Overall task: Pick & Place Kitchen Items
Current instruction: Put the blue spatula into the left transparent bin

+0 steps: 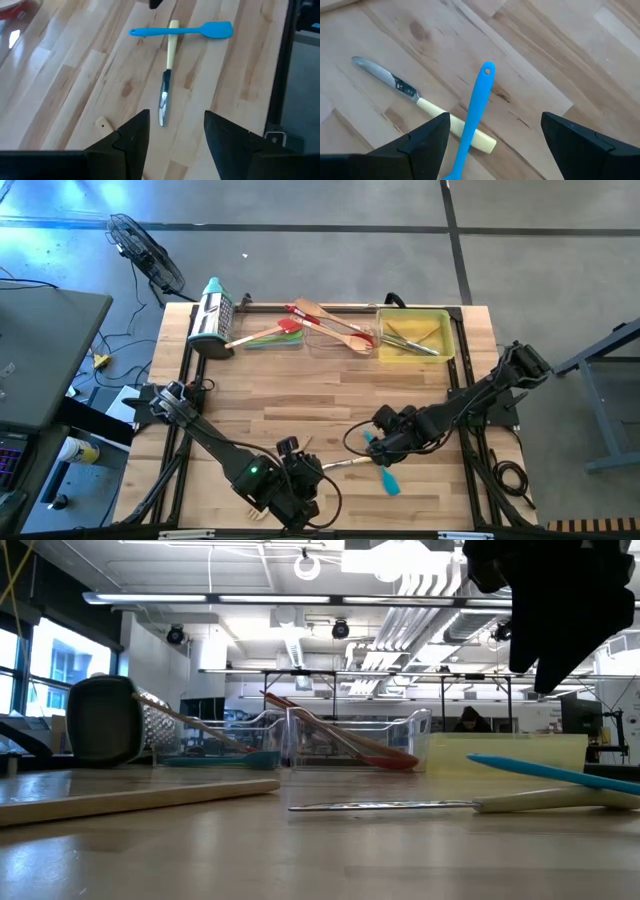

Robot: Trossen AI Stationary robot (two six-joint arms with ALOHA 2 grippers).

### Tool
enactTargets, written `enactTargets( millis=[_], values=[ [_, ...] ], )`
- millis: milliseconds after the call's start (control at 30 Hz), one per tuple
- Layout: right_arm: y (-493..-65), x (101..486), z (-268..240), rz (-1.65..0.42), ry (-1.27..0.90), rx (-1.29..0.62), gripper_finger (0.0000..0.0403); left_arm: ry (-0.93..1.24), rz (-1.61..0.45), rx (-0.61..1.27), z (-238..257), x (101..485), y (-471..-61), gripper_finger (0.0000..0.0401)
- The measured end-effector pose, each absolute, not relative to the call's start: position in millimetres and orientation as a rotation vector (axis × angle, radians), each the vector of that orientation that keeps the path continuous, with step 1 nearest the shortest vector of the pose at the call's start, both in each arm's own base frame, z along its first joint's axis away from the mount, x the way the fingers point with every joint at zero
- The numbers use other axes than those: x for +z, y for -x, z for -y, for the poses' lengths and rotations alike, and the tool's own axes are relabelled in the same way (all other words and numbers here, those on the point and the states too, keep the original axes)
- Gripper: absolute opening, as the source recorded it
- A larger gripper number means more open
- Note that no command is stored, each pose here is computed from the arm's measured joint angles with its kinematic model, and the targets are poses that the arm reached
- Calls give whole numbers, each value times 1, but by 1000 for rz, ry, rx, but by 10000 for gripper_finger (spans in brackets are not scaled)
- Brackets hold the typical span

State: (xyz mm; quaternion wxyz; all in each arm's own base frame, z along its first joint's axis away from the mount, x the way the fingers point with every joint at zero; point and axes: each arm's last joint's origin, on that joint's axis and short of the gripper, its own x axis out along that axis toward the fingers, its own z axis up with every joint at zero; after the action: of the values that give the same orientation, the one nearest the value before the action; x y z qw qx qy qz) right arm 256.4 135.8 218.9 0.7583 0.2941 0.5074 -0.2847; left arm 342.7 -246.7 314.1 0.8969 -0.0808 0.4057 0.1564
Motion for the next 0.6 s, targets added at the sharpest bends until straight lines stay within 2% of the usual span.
enactTargets(
  millis=[600],
  values=[
    [-262, 219, -126, -1109, -668, -639, 306, 120, -854, 376, 235, 314, -344, 180]
  ],
)
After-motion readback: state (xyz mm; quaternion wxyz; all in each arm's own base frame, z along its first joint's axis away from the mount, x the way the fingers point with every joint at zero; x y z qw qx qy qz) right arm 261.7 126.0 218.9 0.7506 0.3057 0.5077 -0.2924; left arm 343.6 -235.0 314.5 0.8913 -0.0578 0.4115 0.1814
